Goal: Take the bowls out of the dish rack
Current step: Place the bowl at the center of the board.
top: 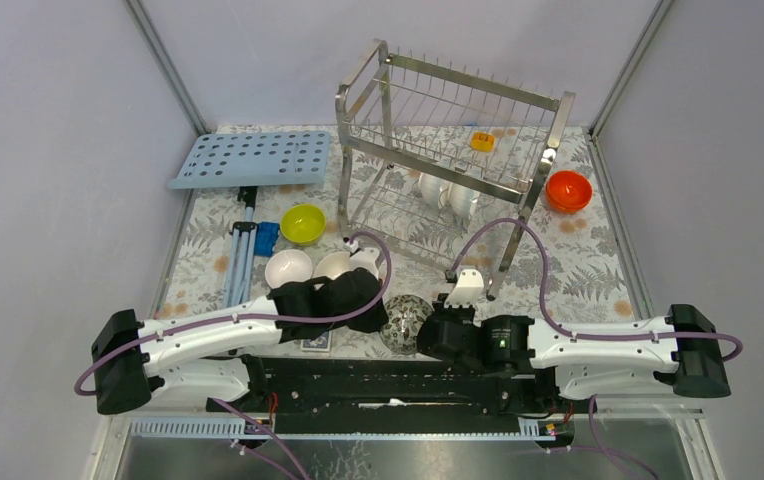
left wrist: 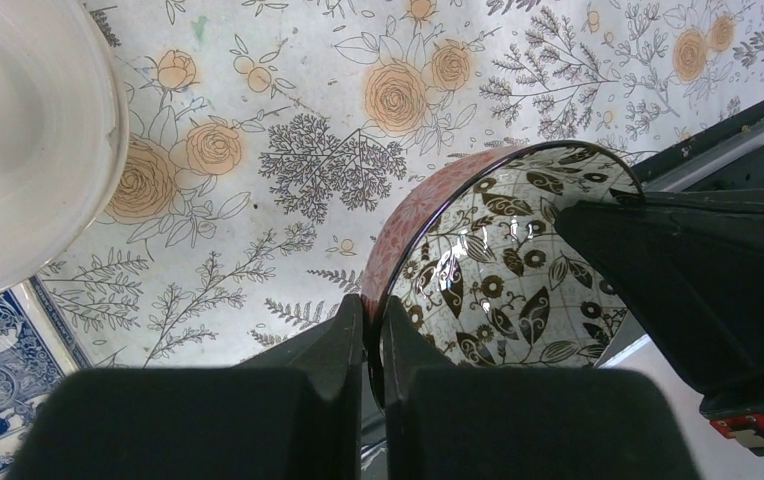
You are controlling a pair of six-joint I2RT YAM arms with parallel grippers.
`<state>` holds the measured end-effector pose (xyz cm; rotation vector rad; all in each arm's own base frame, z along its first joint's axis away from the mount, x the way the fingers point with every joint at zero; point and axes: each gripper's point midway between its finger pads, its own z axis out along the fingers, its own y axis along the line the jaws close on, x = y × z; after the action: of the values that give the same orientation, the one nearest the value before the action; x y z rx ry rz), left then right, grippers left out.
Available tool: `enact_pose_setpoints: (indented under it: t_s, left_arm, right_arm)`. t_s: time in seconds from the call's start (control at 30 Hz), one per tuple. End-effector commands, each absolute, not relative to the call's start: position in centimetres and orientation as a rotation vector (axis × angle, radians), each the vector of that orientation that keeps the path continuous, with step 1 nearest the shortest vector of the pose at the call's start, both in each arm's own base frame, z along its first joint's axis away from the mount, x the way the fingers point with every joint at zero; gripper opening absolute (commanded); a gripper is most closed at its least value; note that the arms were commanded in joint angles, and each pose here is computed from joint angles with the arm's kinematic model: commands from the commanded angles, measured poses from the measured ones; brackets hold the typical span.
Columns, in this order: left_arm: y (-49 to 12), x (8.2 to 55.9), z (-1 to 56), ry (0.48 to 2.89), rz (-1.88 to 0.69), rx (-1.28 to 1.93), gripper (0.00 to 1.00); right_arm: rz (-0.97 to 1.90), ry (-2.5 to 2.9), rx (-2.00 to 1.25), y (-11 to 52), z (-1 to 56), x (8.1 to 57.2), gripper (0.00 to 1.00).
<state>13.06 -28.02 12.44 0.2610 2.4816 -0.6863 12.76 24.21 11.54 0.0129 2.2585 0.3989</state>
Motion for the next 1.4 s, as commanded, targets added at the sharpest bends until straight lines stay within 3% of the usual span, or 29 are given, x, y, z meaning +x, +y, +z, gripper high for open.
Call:
enact_pose_setpoints:
  t_s: [0.0, 0.17, 0.23, 0.3, 0.9, 1.37]
  left_arm:
    - [-28.9, 14.0, 14.5, 2.404, -0.747, 0.230, 0.11]
    - [-28.7, 14.5, 15.4, 2.379, -0.722, 0.242, 0.64]
    - [-28.6, 14.7, 16.0, 2.371, -0.708, 0.251, 0.76]
    - [-28.2, 14.9, 16.4, 2.362, -0.684, 0.251, 0.81]
    - [-23.6, 16.0, 15.7, 2.303, -0.559, 0.053, 0.85]
    - [-23.3, 16.0, 15.1, 2.311, -0.540, 0.034, 0.85]
  right_arm:
    - [0.375, 2.275, 0.017, 23.6, 11.2, 12.6, 0.00]
    - [0.351, 2.308, 0.028, 22.9, 10.0, 12.5, 0.00]
    - [0.362, 2.313, 0.034, 23.0, 9.8, 12.6, 0.00]
    - [0.361, 2.314, 0.042, 23.0, 9.6, 12.7, 0.00]
    - [0.462, 2.399, 0.397, 22.5, 6.9, 14.5, 0.00]
    - [0.439, 2.419, 0.432, 23.0, 5.8, 14.7, 0.00]
